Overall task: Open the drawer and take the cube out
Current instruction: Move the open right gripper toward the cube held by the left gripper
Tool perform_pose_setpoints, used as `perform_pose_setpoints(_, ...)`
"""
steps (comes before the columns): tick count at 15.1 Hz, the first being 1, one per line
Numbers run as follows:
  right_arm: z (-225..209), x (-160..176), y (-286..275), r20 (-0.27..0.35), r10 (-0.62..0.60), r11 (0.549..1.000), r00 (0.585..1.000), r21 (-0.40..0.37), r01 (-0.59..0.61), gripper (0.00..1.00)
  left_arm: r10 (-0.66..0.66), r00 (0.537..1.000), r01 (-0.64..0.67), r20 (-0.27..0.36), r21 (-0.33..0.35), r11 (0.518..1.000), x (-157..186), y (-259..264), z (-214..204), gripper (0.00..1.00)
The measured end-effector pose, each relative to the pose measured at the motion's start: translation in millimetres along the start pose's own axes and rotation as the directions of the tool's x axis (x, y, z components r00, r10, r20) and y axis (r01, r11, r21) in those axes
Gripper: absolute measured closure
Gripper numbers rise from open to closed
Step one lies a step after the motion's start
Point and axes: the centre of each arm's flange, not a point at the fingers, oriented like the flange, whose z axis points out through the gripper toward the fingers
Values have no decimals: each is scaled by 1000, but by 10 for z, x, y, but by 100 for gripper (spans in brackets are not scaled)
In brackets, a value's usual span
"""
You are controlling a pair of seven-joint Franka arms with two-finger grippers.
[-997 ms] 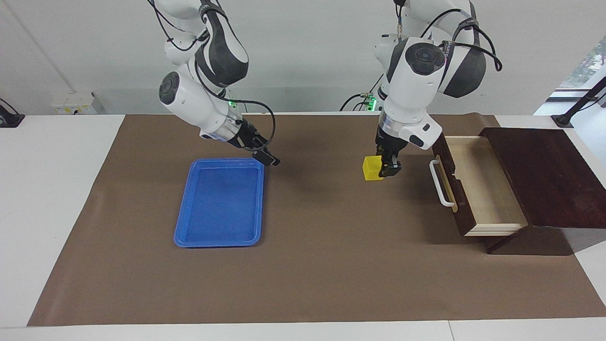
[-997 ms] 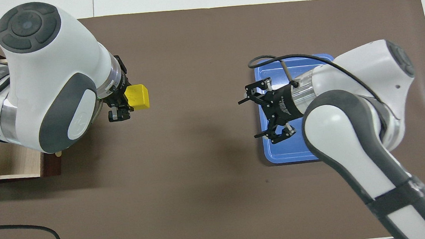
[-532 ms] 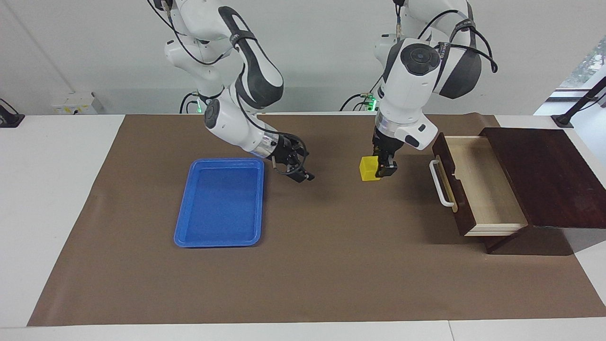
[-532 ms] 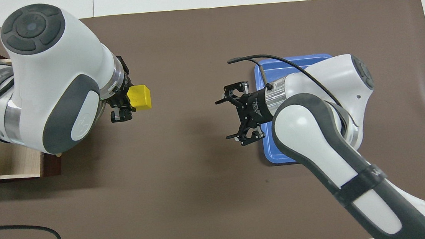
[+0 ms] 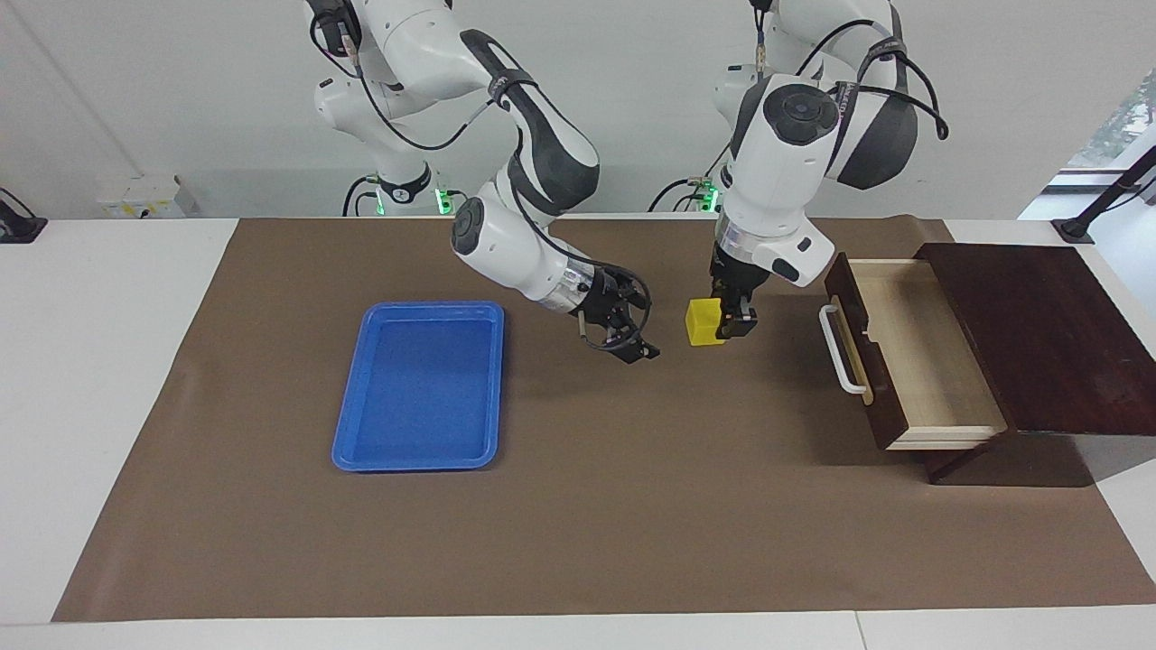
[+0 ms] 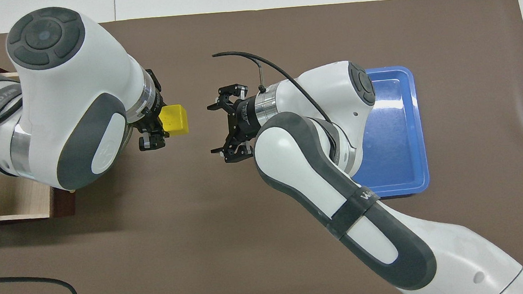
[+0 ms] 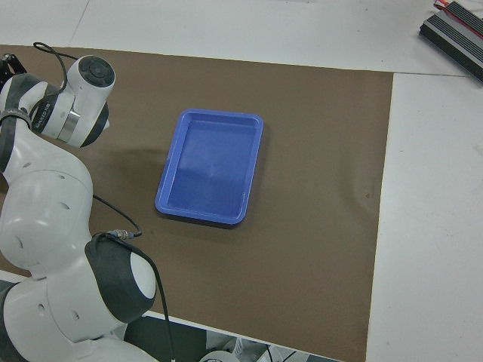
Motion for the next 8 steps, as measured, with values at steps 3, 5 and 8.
perform_pose_setpoints(3,42,-159,-57,5,-12,1000,1000,-8,12,0,0,1000,0,-1,3,1000,0,-2,23,45)
perform_pose_setpoints(5,74,-257,-52,-8,-25,1000,1000,-16,25,0,0,1000,0,-1,3,1000,0,-2,39,45)
perform_pose_setpoints(8,189,-390,49,-26,-49,998,998,-29,48,0,0,1000,0,-3,7,1000,4,-10,85,45)
